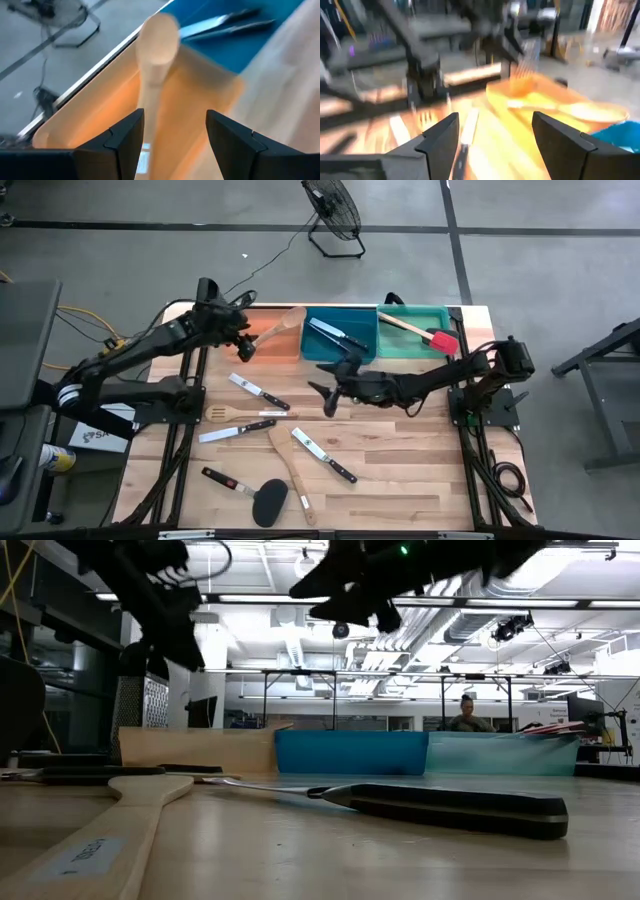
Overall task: Pick & Place Kitchen Items
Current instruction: Put the knife into the blue bin
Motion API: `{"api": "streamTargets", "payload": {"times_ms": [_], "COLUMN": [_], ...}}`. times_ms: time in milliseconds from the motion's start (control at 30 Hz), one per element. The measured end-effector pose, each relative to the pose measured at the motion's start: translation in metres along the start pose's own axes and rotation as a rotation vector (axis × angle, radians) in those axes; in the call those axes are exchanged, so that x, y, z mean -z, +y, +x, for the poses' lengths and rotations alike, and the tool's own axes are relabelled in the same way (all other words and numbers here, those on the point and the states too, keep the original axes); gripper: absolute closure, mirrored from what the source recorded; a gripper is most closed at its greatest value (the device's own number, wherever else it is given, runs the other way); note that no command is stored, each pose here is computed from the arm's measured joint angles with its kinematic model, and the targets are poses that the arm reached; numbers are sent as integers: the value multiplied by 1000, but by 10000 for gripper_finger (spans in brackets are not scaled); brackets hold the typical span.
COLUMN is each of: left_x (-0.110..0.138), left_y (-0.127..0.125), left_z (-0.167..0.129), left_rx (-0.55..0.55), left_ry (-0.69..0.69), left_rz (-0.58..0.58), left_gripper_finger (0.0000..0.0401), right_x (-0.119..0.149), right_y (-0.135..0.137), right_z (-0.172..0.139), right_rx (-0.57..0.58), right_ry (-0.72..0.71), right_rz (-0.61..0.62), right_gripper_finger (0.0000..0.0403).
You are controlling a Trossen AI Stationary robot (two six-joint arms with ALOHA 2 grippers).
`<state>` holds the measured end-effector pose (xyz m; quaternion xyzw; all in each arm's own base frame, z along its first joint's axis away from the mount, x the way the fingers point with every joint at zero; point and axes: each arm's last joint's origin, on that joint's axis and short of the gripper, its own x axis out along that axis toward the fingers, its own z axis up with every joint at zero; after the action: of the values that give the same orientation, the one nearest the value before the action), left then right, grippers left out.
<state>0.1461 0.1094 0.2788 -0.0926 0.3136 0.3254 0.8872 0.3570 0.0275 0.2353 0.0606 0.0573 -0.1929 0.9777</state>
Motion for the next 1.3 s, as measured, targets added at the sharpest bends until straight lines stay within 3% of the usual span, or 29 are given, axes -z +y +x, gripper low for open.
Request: {"api": "streamTargets", "payload": {"times_ms": [267,500,633,867,1100,1300], "left_x": [2,6,10,13,15,15], "left_y": [-21,-34,-39,-44,-43,-43], "left_z": [-37,-52,-53,-54,-54,-54], "left_rx": [91,126,122,125,121,121], "left_ry": [-130,-182,-154,-136,-114,-114], "left_rz": [14,43,61,82,77,70], "left_gripper_finger": [194,194,194,194,194,194], "right_x": [-36,-46,-51,-48,-30,-11], "right_y": [13,22,35,57,66,80], "right_z": [5,0,-8,-25,-46,-50], "right_rx": [61,-76,-129,-219,-166,-148], "right_ry": [325,460,496,594,783,849], "right_rz": [32,153,160,194,205,190], "right_gripper_finger": [160,160,160,160,160,160]}}
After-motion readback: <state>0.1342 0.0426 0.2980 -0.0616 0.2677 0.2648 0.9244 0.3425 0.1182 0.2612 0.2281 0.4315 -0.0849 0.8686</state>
